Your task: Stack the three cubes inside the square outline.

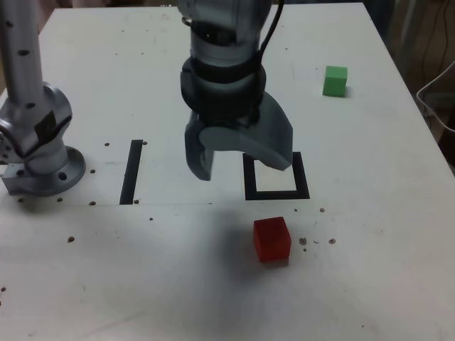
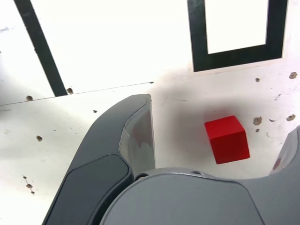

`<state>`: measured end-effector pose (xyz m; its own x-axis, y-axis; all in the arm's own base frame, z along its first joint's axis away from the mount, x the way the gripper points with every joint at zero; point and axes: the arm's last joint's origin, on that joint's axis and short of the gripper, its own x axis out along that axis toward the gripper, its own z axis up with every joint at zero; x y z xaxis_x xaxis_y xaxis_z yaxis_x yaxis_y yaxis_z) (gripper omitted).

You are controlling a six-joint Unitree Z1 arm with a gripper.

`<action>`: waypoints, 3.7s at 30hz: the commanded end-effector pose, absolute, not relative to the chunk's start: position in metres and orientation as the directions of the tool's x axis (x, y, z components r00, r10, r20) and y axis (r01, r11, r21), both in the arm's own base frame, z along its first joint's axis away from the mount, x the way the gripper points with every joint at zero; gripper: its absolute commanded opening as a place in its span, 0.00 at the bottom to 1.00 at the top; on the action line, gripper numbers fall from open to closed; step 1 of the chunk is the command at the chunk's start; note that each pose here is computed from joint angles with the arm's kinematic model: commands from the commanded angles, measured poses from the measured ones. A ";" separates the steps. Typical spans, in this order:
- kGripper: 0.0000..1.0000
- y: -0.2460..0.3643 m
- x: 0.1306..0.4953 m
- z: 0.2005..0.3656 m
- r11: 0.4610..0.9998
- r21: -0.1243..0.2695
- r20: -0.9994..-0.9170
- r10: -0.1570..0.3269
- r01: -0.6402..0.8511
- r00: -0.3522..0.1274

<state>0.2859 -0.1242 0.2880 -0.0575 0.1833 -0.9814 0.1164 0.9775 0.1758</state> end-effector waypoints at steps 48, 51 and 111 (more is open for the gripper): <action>0.85 -0.162 0.340 0.219 0.994 0.042 -0.982 0.060 0.103 -0.181; 0.85 -0.164 0.342 0.216 0.992 0.015 -0.985 0.036 0.123 -0.166; 0.17 -0.117 0.330 0.261 0.988 0.031 -0.992 0.050 0.153 -0.119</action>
<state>0.3303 -0.1239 0.2518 -0.1333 0.0514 -0.9897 0.1590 0.9868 0.0298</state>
